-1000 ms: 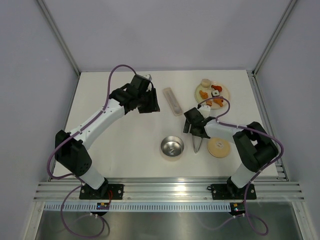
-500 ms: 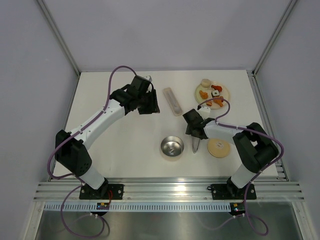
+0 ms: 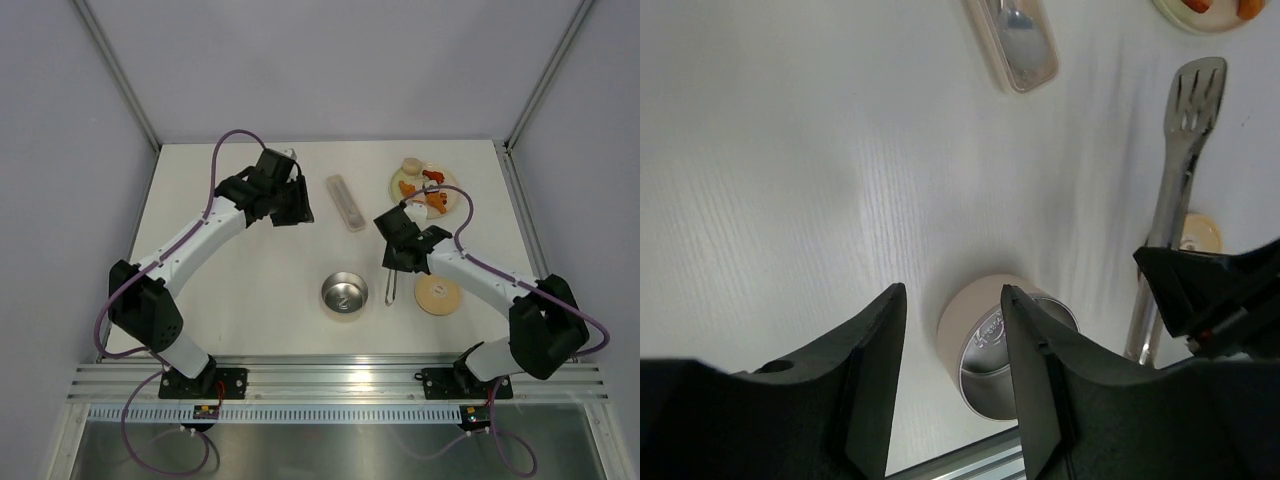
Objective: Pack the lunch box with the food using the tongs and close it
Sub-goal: Pick up the clamp at the center of the board.
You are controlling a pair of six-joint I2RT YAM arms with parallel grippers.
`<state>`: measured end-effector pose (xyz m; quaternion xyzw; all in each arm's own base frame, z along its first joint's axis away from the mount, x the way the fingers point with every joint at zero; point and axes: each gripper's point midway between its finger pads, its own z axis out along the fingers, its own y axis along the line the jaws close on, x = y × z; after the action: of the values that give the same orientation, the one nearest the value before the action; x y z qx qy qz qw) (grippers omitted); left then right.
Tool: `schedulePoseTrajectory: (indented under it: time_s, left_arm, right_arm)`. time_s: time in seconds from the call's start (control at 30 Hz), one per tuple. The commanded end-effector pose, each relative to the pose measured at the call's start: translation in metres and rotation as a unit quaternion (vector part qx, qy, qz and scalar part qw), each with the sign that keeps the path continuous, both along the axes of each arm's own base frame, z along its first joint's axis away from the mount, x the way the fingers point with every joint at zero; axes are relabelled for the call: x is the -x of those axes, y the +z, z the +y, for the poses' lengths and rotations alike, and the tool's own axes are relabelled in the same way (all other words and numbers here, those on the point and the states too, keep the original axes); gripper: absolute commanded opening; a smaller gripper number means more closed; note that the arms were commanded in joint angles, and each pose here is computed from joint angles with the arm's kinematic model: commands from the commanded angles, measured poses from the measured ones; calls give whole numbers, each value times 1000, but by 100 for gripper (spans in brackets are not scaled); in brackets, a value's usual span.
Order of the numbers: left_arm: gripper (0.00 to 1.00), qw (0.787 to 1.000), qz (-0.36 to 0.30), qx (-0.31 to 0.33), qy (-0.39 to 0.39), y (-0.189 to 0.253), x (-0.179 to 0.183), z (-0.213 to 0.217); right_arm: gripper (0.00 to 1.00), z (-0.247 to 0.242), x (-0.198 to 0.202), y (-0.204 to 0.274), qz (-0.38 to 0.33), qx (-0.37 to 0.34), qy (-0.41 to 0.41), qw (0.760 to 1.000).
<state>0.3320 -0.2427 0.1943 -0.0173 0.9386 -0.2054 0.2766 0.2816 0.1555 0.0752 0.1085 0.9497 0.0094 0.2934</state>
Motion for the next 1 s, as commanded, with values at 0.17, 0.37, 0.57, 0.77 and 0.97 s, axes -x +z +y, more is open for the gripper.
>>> schedulePoseTrajectory:
  time_s: [0.17, 0.37, 0.57, 0.77, 0.97]
  left_arm:
    - [47, 999, -35, -18, 15, 16, -2, 17]
    - [47, 996, -35, -76, 18, 7, 6, 26]
    - [48, 994, -5, -100, -43, -23, 46, 14]
    - [49, 993, 23, -90, -73, -42, 80, 0]
    - [50, 992, 35, -57, -108, -51, 100, -14]
  right_arm:
    - [33, 11, 3, 78, 8, 5, 100, 995]
    - [38, 6, 0, 98, 49, -23, 126, 991]
    - [39, -2, -7, 117, 59, -60, 139, 987]
    - [41, -18, -15, 120, 60, -56, 122, 989]
    - [40, -24, -19, 128, 45, -44, 113, 992]
